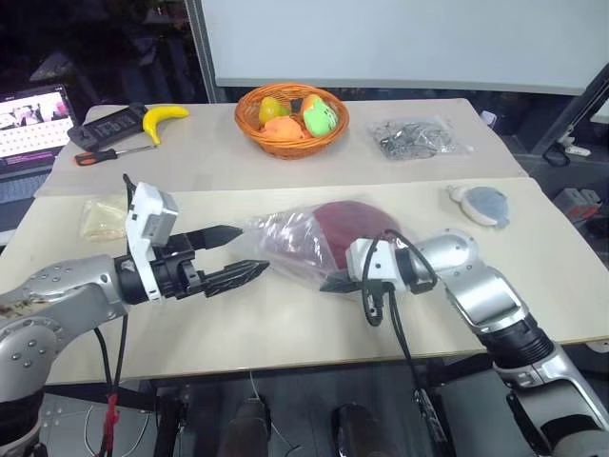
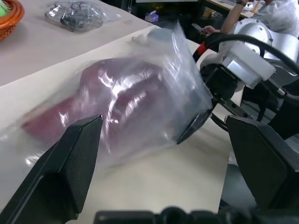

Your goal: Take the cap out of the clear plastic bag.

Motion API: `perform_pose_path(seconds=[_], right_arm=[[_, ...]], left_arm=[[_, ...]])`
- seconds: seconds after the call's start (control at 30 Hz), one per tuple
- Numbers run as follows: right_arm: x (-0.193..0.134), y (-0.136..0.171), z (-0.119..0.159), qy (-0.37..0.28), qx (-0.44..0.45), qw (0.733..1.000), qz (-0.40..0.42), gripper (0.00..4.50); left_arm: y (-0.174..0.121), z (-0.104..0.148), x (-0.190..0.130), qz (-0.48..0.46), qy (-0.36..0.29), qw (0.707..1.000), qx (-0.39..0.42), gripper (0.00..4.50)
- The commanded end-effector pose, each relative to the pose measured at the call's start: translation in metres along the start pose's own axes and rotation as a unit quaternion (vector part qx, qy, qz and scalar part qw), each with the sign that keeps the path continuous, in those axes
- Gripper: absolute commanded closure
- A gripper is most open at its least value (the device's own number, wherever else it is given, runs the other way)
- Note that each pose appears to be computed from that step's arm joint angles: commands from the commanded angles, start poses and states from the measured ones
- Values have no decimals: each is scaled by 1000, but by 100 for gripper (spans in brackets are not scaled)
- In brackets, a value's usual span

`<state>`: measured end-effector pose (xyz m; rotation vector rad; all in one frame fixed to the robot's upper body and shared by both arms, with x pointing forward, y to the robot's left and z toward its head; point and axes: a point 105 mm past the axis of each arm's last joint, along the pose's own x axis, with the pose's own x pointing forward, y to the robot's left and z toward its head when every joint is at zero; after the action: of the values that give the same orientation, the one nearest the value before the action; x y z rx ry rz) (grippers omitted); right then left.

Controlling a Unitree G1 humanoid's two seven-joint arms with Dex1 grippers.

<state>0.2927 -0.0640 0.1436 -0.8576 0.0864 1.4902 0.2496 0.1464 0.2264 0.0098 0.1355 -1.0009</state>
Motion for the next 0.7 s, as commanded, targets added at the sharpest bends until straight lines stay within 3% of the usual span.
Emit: perform_pose_path(seconds=[0.03,0.17,0.27,0.47,0.7], right_arm=[[1,23,-15,49,-55,995,61,446],[-15,47,-60,154,-146,967,138,446],[-29,58,-79,186,-214,939,192,446],[-35,56,-75,136,-419,862,251,446],[-44,27,-76,111,-533,797,261,446]], left_arm=[[-3,7,2,-10,-8,1000,14,0],[-3,7,2,-13,-6,1000,14,0],[-3,6,2,-19,-2,1000,12,0],[-1,6,5,-33,1,999,10,0],[-4,2,7,-38,5,999,4,0]])
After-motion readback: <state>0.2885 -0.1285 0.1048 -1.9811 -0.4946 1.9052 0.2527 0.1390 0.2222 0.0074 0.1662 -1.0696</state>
